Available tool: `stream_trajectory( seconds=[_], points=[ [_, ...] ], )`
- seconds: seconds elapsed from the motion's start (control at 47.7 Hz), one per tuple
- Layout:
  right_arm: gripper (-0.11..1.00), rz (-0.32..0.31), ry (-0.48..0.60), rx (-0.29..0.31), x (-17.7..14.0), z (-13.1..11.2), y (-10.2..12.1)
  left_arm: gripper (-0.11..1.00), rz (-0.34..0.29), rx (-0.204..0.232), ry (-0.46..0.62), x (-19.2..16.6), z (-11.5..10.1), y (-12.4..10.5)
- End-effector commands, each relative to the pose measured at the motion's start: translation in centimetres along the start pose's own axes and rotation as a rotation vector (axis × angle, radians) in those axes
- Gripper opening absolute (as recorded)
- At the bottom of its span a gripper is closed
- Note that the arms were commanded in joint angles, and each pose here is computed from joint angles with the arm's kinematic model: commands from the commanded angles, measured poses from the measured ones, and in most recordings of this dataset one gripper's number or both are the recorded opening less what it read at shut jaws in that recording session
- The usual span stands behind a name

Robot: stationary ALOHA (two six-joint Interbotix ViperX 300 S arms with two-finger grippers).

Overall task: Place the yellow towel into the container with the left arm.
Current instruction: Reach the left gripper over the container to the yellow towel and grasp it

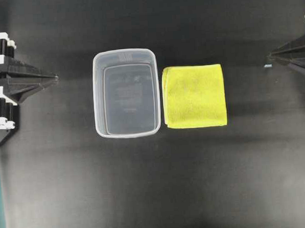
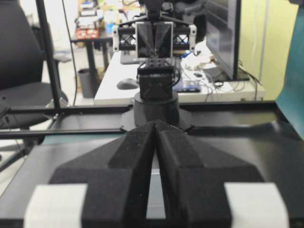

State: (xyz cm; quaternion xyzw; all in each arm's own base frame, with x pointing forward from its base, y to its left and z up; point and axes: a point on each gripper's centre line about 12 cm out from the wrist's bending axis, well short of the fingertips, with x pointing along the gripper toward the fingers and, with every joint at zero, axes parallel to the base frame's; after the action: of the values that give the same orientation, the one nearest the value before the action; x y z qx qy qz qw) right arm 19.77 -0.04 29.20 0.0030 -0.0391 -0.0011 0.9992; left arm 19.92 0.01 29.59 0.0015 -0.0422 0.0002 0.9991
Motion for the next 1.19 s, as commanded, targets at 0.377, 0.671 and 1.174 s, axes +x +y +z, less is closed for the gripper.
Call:
stream_trajectory(
  seconds=[0.377, 0.671, 1.174],
  points=[
    [0.0, -0.026, 0.208, 0.131, -0.6, -3.0, -0.2, 0.01, 0.016, 0.031, 0.207, 5.9, 1.7, 0.5],
    [0.04, -0.061, 0.236, 0.127, -1.9, -2.6, -0.8, 0.01, 0.052, 0.042, 0.469, 12.0, 0.9, 1.9],
    [0.8, -0.054, 0.101, 0.117, -2.5, -0.6, -0.8, 0.7, 0.063, 0.031, 0.85, 21.9, -2.3, 3.0]
  ],
)
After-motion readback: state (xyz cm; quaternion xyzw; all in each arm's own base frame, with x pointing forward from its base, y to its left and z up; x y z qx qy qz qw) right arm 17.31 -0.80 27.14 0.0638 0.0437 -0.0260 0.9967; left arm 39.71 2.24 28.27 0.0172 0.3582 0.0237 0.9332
